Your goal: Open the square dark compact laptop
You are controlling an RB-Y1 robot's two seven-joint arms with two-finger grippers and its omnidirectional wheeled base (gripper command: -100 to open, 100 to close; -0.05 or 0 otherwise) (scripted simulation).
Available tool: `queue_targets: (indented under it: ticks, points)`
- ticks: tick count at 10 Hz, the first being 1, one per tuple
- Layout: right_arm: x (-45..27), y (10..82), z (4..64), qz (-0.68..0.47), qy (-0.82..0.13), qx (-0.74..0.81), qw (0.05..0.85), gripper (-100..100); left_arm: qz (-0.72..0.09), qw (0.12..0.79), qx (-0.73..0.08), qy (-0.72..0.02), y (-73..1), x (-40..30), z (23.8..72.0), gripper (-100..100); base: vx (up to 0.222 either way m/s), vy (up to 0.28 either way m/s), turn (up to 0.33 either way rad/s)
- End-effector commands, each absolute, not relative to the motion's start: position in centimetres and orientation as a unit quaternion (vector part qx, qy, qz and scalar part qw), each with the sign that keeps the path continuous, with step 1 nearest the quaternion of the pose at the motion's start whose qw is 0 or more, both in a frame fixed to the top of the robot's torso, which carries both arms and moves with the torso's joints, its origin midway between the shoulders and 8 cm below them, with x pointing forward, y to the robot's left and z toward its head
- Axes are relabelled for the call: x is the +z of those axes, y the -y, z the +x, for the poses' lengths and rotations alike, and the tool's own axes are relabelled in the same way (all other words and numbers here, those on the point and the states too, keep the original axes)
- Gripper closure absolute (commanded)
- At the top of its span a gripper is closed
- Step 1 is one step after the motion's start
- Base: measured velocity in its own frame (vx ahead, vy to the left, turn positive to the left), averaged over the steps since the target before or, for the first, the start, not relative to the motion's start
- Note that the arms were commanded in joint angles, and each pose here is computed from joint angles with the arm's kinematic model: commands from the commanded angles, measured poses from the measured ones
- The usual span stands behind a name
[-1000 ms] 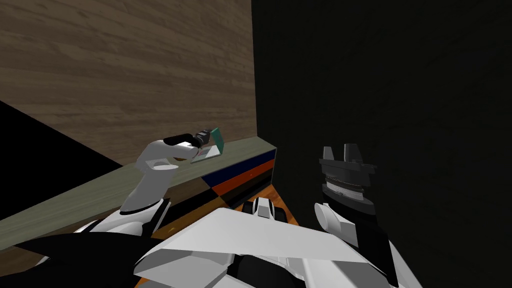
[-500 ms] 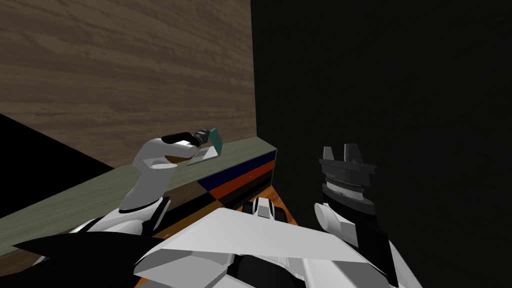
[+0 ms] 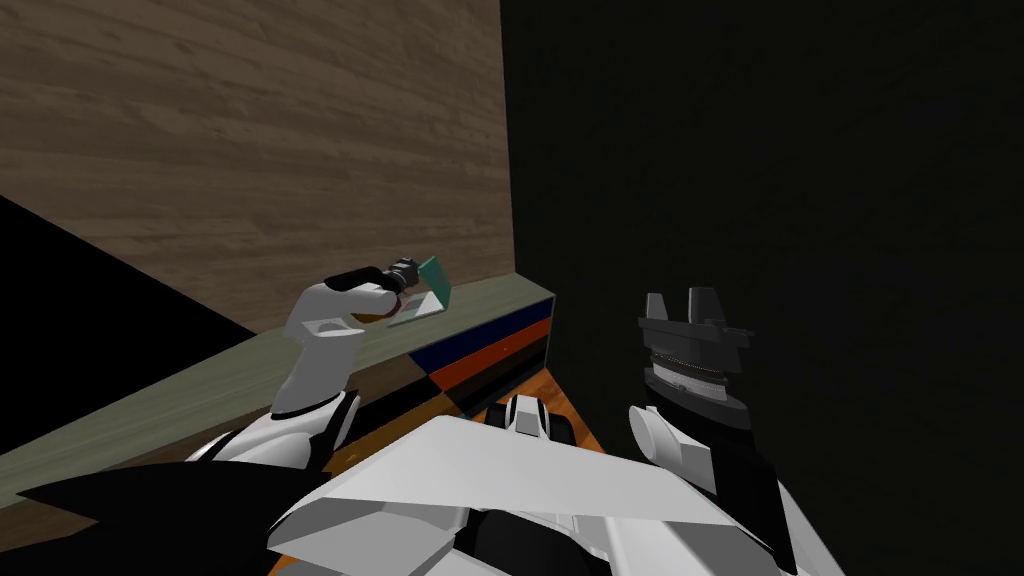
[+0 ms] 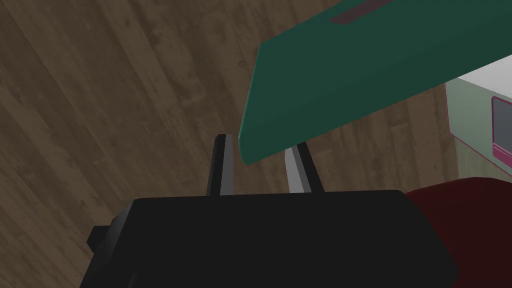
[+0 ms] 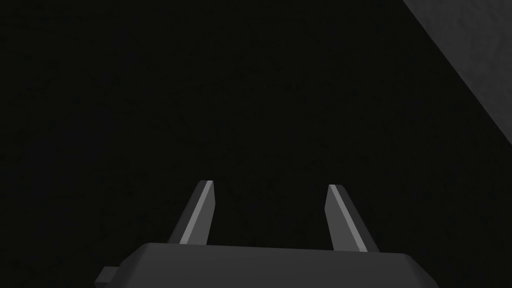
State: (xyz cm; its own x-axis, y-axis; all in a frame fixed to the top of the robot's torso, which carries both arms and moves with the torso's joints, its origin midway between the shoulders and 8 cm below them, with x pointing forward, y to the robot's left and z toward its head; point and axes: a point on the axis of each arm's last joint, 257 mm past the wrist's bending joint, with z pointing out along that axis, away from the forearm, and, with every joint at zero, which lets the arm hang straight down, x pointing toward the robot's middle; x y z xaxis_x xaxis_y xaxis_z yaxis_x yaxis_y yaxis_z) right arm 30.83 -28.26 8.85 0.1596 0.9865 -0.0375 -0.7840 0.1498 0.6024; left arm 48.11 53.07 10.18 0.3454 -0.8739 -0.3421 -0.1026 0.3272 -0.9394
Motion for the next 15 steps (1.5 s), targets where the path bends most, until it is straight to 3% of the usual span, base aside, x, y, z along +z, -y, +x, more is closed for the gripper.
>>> queue_targets:
  ticks: [1, 15]
  points:
    - [8.8, 28.3, 30.8, 0.231, -0.220, 0.610, 0.726, 0, -0.521, 0.638, -0.330, -0.460, -54.0, 9.1, 48.6, 100, -0.069, 0.032, 0.038]
    - [8.8, 28.3, 30.8, 0.231, -0.220, 0.610, 0.726, 0, -0.582, 0.579, -0.470, -0.324, -56.1, 3.4, 51.7, 100, -0.046, 0.031, 0.018]
